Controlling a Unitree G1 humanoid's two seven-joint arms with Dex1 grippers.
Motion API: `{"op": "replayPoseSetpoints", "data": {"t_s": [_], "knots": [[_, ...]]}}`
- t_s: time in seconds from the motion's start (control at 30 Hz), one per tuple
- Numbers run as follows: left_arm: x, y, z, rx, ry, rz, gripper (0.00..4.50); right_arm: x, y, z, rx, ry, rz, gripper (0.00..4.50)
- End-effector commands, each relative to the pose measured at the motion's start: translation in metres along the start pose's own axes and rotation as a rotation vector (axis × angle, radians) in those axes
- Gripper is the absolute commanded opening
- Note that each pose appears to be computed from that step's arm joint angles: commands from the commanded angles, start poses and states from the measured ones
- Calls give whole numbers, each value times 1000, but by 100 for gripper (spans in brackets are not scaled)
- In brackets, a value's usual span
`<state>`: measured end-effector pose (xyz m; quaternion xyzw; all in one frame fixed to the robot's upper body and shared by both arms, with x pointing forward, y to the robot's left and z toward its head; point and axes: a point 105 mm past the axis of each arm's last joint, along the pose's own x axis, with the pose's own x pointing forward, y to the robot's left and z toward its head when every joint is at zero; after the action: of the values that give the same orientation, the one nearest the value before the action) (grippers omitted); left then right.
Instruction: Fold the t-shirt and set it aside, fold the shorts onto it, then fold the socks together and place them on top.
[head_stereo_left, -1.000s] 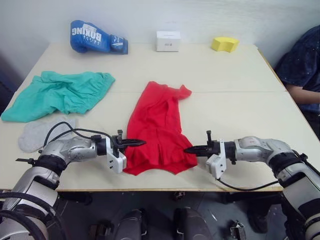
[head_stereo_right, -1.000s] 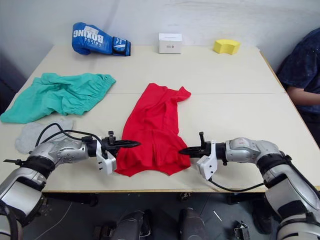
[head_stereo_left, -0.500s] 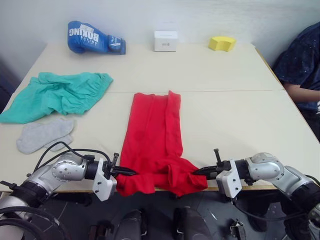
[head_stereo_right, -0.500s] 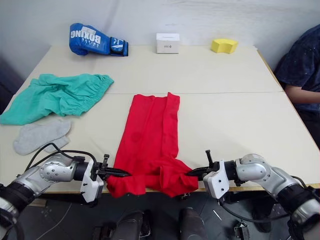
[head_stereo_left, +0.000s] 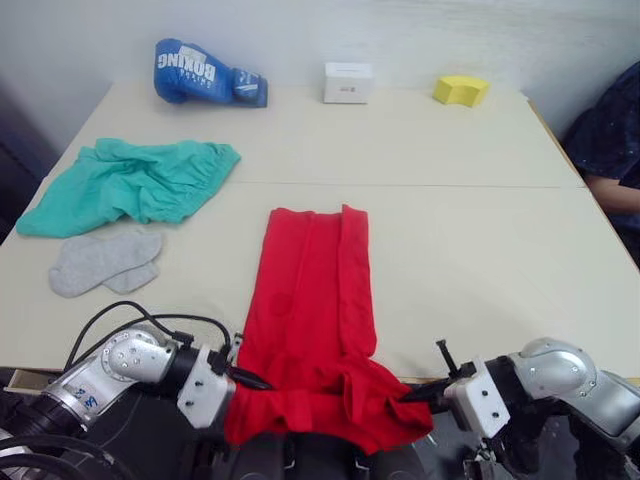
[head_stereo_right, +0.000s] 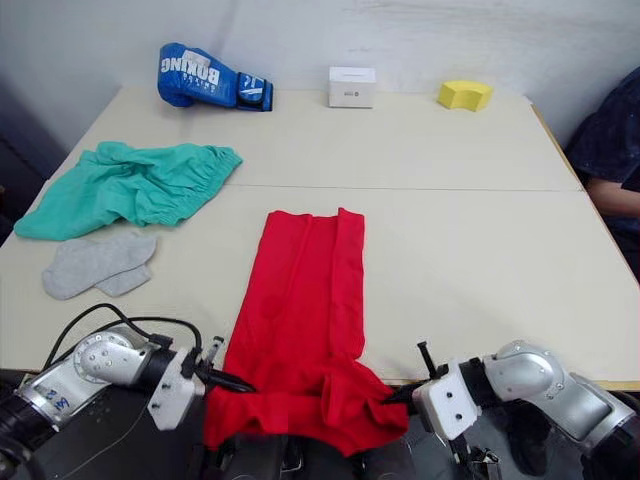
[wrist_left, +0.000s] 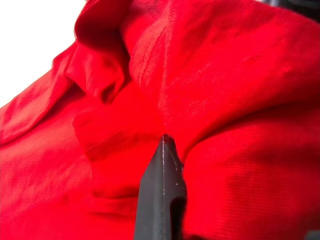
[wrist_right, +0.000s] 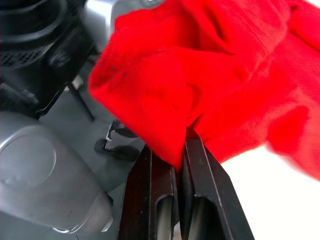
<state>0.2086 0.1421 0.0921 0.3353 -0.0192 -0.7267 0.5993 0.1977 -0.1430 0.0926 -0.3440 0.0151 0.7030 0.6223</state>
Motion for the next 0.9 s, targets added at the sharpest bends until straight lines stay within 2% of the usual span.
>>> {"op": "replayPoseSetpoints", "data": {"t_s": [0.03,0.1,0.3,0.4,0.5,0.67,0.9], "knots": [[-32,35,7,-215,0,113,3,-34,-40,12,230,-46,-179,0],[-43,49,10,-267,-11,123,3,-48,-62,20,272,-78,-244,0],[-67,124,18,-399,-135,299,3,-80,-130,28,183,-97,-452,0],[-71,154,4,-478,-151,376,3,-81,-166,17,146,-82,-537,0],[-67,168,-13,-556,-147,403,3,-73,-189,2,169,-84,-572,0],[-60,183,-44,-665,-106,490,3,-48,-210,-18,164,-61,-573,0],[-58,193,-57,-731,-120,564,3,-37,-222,-34,232,-52,-620,0]]}}
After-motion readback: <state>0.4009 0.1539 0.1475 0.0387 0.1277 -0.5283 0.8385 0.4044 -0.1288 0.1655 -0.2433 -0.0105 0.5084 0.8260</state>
